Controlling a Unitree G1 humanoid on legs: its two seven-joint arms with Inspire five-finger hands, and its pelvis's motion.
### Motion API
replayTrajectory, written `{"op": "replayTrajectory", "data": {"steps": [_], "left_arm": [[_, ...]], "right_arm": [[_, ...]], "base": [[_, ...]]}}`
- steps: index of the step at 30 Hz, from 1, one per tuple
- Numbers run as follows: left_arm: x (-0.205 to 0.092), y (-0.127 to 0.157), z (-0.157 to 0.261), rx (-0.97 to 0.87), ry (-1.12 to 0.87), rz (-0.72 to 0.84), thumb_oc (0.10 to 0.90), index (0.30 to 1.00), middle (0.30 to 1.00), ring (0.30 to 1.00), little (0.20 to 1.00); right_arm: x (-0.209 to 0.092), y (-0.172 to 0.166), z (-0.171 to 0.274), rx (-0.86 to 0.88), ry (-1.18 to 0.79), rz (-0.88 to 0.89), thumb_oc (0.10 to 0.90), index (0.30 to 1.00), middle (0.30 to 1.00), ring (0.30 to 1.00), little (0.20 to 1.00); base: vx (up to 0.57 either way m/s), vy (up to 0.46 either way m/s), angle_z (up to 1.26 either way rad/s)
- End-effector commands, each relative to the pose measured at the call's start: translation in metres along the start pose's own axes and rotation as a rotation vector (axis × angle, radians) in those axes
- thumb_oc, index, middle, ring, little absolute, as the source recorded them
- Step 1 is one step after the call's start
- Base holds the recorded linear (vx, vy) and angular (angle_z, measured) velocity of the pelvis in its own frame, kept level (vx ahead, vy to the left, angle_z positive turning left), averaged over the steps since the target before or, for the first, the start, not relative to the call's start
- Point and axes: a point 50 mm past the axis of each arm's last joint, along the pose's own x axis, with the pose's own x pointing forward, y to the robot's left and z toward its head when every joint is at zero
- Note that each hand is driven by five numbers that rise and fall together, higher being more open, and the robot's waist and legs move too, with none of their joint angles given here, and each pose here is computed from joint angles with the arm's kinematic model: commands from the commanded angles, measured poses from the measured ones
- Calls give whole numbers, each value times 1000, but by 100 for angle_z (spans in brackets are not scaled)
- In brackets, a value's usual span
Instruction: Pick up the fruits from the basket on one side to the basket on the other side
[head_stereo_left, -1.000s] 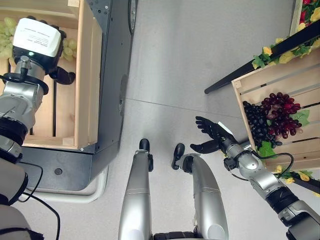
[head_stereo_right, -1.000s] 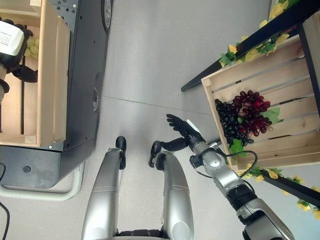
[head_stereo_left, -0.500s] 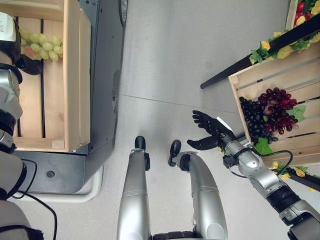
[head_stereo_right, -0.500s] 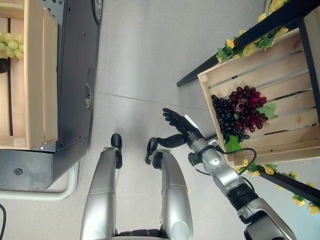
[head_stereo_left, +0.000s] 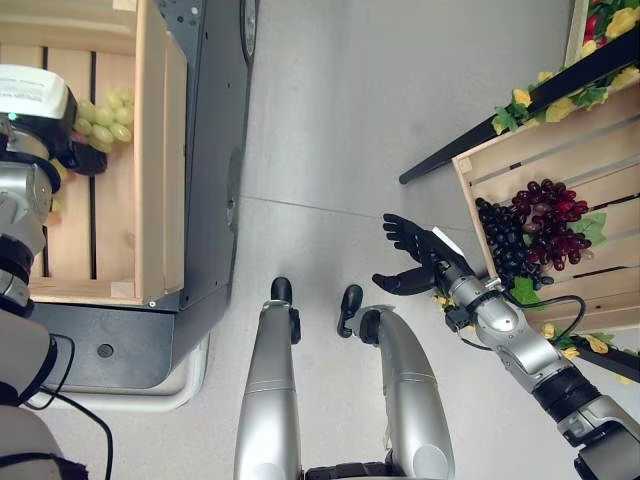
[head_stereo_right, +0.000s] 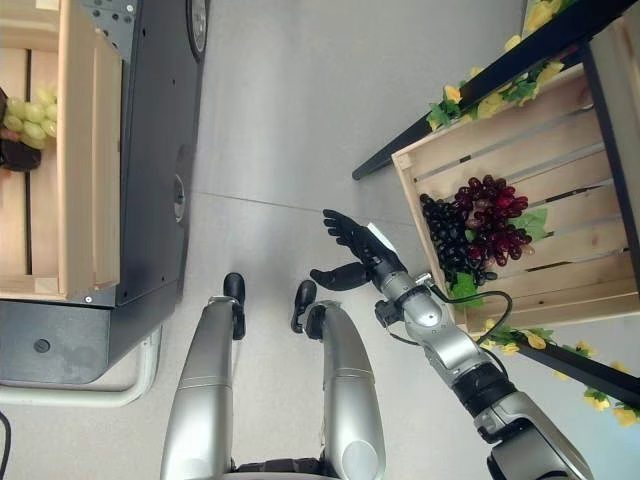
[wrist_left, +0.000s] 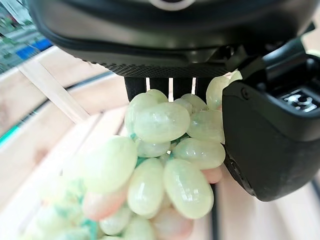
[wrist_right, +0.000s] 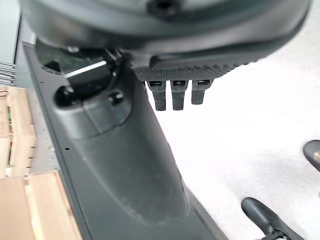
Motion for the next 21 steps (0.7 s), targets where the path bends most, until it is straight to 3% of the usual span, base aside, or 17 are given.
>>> {"op": "replayTrajectory", "data": {"steps": [1,6,12,16,21], "left_arm": [[-5,23,-23,-262,88,201,400,300,300,300,300],[-15,10,-37,-537,153,262,400,300,300,300,300],[-29,0,-57,-995,235,380,400,300,300,300,300],[-34,-6,-57,-1186,231,408,400,300,300,300,300],[-40,-16,-49,-1271,186,397,400,300,300,300,300]], "right_arm": [[-14,-25,31,29,-180,-84,800,900,900,900,900],[-19,-21,26,52,-162,-85,800,900,900,900,900],[-24,-14,19,72,-139,-91,800,900,900,900,900],[-27,-12,13,90,-125,-114,800,900,900,900,900],[-29,0,3,127,-96,-110,800,900,900,900,900]], "base": [[19,-51,-7],[41,-48,-3],[32,-30,-4],[47,-16,-5],[72,-21,3]]}}
